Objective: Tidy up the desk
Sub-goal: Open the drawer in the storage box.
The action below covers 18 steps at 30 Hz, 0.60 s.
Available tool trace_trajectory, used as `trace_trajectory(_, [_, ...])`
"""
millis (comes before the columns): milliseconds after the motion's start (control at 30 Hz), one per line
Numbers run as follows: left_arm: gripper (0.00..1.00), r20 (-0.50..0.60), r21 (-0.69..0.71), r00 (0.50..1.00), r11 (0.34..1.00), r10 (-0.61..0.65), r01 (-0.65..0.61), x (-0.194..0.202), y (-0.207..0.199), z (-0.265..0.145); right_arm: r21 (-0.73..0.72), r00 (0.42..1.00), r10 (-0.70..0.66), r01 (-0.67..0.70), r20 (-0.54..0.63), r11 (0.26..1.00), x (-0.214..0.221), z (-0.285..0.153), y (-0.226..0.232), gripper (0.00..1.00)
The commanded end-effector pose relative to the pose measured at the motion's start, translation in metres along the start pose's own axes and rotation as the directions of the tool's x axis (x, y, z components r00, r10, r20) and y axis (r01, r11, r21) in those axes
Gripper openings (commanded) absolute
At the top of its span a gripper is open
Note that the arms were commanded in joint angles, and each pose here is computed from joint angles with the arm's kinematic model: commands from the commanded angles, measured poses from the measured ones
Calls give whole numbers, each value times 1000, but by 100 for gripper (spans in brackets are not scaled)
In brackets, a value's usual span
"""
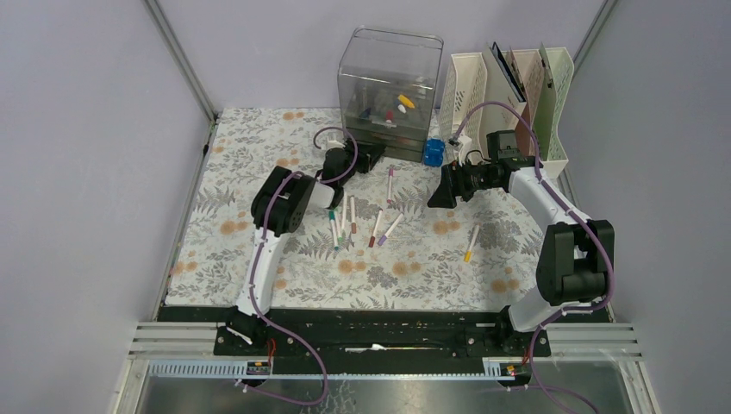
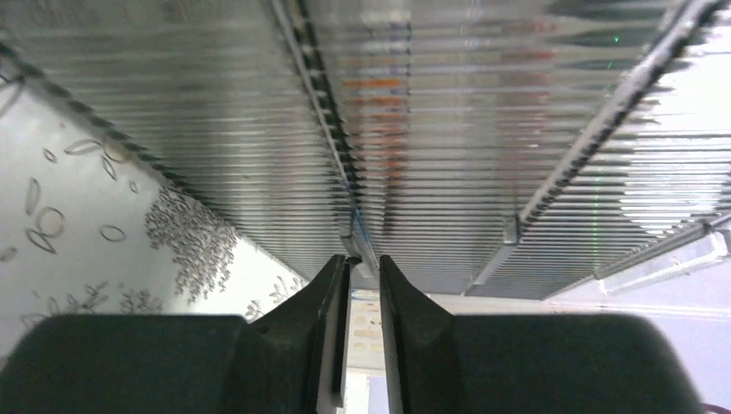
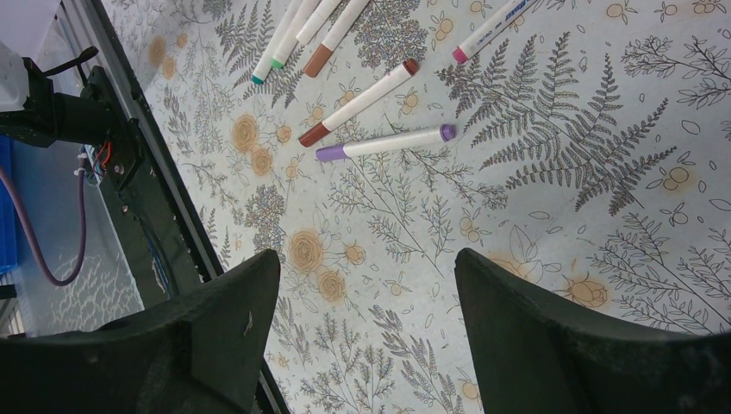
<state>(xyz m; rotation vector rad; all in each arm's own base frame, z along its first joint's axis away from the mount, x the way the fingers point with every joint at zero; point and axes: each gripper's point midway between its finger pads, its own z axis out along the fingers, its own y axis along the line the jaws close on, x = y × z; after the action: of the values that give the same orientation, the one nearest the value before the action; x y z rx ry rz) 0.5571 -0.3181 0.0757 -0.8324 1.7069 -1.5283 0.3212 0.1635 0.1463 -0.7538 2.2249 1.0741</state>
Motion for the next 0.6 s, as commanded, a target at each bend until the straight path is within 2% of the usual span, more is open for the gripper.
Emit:
trace_trajectory(0, [18,51,-4,999,1000,-5,6,-14,1,12,-22,1000,-11,12,27,1000,-9,-1,2,81])
trace_trajectory(133, [1,55,-3,998,1000,-2,2,-18,1,12,-22,1000,-11,11,26,1000,-9,-1,2,81])
trace_trajectory(167, [0,56,-5,998,1000,3,-3,-18,1,10,-22,1000,-11,12,27,1000,-9,-1,2,81])
trace_trajectory(533, [0,59,19,997,998,52,-53,-14,-12,-32,-17,1000,-10,10,24,1000,-7,-1,1,81])
trace_trajectory(567, [10,56,24,997,998,50,-52,-13,-13,-34,-20,1000,-8,9,23,1000,-7,0,1,81])
